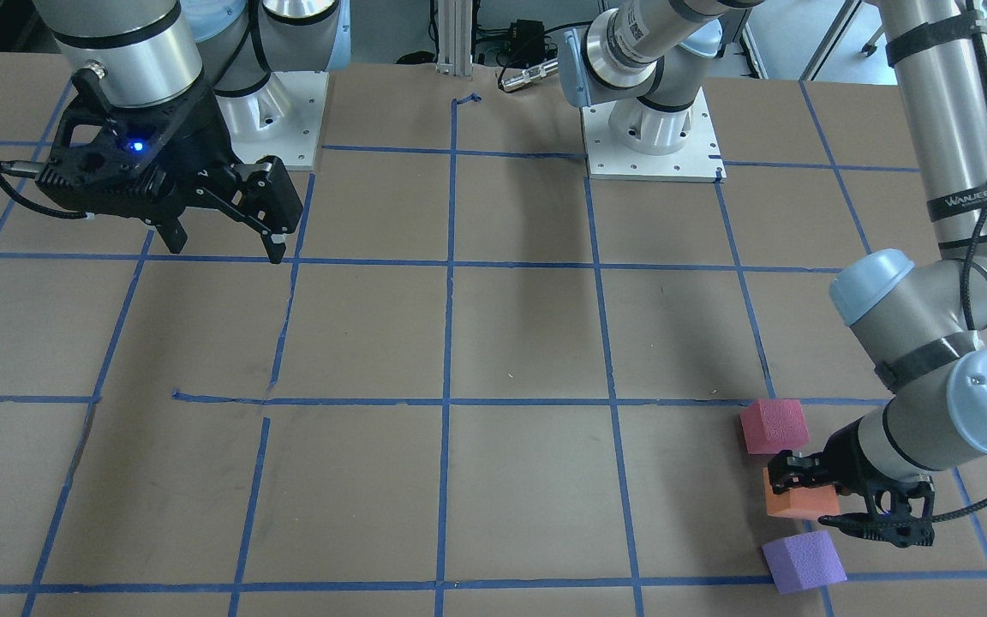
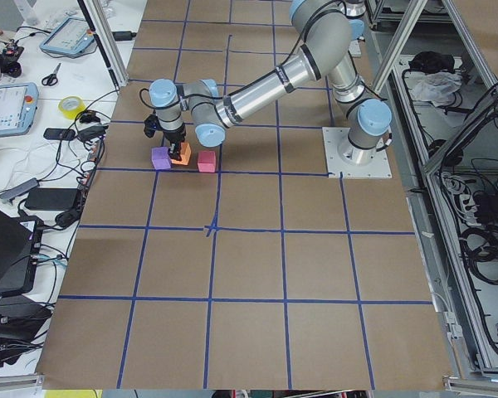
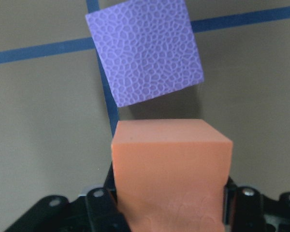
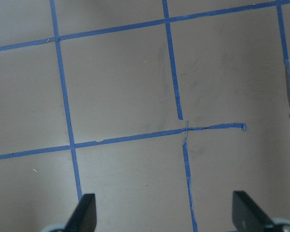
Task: Arrange blocks in a line
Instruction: 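Lower the orange cube between the purple and pink cubes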
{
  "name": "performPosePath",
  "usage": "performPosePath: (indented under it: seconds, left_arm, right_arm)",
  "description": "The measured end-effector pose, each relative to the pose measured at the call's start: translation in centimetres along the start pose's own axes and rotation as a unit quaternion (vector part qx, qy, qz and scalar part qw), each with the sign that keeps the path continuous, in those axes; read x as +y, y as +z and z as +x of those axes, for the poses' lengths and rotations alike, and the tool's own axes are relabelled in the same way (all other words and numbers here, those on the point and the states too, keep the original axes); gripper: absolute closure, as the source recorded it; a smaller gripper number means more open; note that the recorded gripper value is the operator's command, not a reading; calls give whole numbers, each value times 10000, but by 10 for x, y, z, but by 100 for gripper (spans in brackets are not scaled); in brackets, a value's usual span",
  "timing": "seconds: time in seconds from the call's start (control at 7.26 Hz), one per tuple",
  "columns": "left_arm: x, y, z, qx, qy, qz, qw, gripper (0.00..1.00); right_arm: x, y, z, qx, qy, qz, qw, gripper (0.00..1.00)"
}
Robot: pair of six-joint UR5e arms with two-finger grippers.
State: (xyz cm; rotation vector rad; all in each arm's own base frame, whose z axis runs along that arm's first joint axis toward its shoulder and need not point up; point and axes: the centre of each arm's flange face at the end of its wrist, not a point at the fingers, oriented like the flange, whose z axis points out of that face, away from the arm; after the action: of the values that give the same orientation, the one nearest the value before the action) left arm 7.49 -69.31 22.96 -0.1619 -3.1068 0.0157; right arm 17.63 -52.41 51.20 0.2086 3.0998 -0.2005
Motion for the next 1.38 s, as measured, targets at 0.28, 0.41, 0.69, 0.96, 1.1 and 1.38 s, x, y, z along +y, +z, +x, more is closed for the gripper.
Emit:
performPosePath:
  seconds: [0.28, 0.41, 0.69, 0.96, 1.1, 1.38]
  left_arm:
    - [2, 6, -1, 18, -60, -43, 10000, 100]
    - [2, 8, -2, 27, -77, -62, 9999, 100]
    - [5, 15, -2, 21, -102, -50, 9999, 100]
    - [7, 23, -2, -16, -94, 36, 9999, 100]
    - [7, 25, -3, -21, -86, 42, 10000, 100]
    - [7, 29, -3, -23, -76, 29, 10000, 92]
  right_arm:
    - [-1, -2, 1, 15, -7, 23, 10000, 0]
    - [-2, -5, 3, 39, -8, 57, 10000, 0]
    - [-5, -9, 6, 150, -69, 132, 9998, 0]
    - [-7, -17, 7, 186, -89, 212, 9996, 0]
    - [-9, -23, 8, 184, -82, 267, 9994, 0]
    - [-14, -34, 15, 162, -19, 331, 9993, 0]
